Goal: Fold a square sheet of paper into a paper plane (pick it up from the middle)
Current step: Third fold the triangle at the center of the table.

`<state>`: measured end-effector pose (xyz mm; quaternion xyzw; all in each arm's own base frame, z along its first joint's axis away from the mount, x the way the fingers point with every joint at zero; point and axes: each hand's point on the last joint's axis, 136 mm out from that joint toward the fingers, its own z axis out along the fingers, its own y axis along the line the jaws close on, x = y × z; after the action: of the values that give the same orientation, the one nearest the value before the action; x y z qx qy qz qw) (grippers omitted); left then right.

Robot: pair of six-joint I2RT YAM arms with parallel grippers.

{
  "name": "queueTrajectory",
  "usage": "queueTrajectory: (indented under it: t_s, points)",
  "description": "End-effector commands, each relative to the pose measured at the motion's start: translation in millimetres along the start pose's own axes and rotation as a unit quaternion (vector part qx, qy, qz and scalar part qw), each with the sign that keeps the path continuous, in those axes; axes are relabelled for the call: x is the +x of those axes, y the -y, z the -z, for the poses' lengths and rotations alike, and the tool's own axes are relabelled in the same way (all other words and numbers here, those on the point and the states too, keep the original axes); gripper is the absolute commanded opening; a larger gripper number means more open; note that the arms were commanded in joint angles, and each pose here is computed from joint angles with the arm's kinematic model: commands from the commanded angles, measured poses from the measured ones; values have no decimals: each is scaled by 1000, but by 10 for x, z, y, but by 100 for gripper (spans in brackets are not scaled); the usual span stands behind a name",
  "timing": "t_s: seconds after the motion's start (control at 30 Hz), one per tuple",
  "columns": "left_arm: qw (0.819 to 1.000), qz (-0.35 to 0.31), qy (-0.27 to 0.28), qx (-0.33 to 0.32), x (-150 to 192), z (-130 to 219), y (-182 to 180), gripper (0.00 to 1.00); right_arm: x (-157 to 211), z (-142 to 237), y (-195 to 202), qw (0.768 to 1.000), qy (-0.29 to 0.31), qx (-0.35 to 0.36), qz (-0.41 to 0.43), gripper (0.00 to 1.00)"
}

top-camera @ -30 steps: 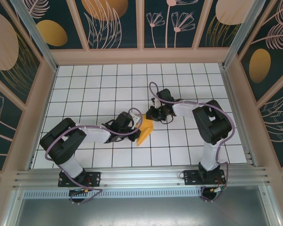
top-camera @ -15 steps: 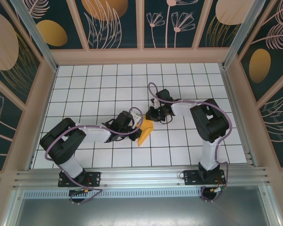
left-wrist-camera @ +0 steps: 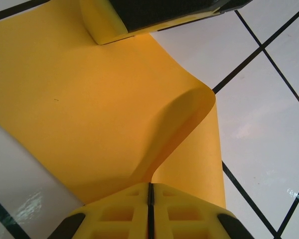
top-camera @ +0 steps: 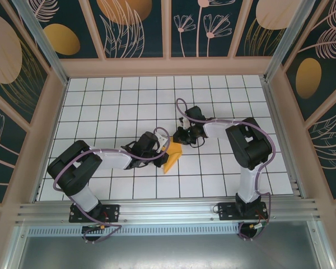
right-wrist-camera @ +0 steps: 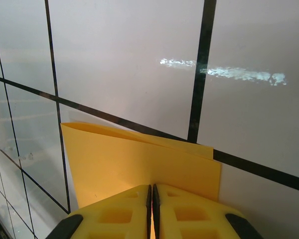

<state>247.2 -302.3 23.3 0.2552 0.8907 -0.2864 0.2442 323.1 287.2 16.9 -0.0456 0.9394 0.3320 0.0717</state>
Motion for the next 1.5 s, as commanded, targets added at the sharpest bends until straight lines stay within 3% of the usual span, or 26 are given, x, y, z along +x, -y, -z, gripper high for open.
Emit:
queueTrajectory:
  t_s: [0.0,1.47]
  points:
    - [1000,3,-10,1,77,24,-19,11,123,-79,185,999,-19,36,-4,15]
    - [1000,-14,-21,-4,47,-69,-42,13,136,-70,149,999,-20,26,-3,16]
